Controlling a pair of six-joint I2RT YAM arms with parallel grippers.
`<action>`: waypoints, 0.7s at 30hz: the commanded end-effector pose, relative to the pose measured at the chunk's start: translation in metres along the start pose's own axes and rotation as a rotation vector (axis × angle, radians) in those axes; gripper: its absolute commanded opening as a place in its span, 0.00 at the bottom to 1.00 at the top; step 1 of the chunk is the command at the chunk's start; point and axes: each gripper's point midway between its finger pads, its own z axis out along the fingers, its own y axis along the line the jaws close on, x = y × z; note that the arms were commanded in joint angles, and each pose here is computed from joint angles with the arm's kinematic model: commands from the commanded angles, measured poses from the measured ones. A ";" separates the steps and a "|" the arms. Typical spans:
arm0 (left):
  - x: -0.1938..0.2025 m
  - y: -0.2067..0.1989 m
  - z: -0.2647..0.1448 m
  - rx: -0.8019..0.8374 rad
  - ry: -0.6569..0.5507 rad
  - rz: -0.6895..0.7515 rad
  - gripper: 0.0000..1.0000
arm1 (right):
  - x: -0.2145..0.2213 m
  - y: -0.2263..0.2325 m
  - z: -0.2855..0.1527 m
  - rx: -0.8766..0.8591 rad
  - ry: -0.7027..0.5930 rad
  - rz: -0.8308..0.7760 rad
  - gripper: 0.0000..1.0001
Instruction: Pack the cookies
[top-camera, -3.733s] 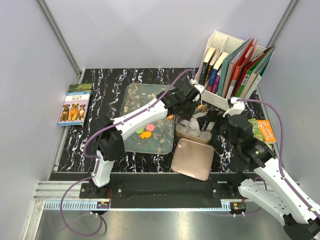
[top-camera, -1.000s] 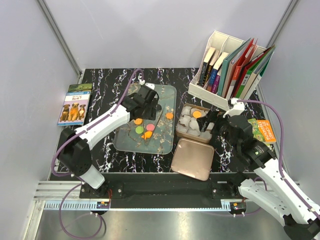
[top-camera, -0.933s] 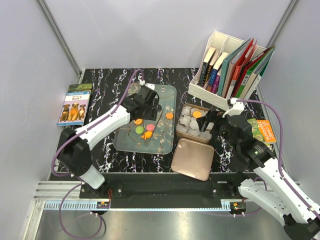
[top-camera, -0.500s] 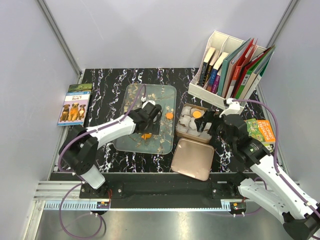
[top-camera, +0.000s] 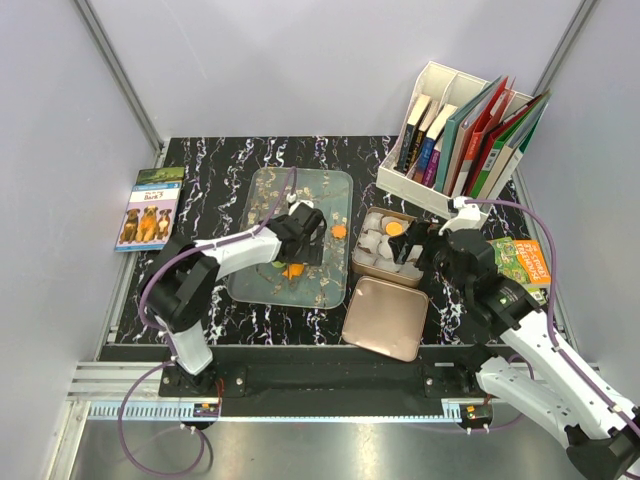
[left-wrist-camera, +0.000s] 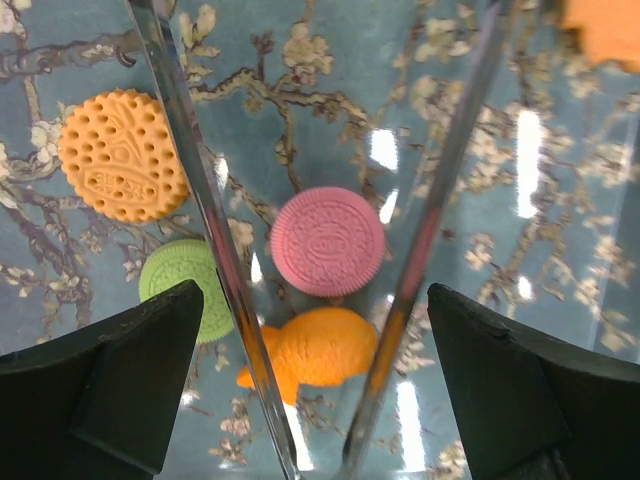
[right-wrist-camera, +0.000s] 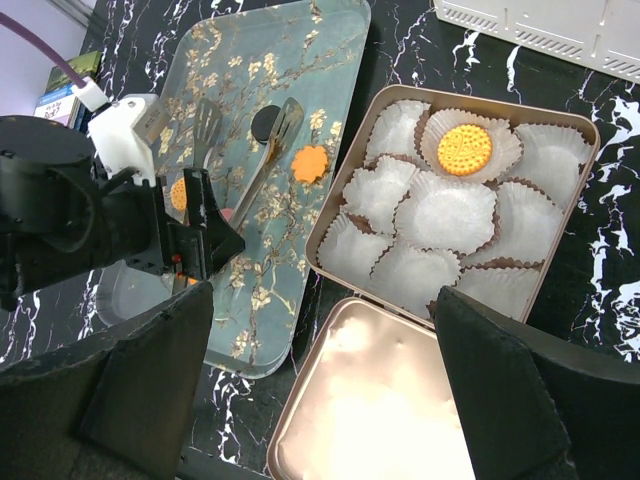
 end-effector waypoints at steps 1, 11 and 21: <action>-0.028 -0.006 0.005 0.032 -0.069 -0.033 0.99 | -0.006 0.005 0.000 -0.024 -0.030 0.007 1.00; -0.026 -0.002 0.007 0.032 -0.065 -0.039 0.73 | -0.003 0.005 0.003 -0.021 -0.016 0.004 1.00; -0.028 0.005 -0.015 0.031 -0.088 -0.043 0.52 | 0.000 0.008 0.004 -0.037 -0.007 0.022 1.00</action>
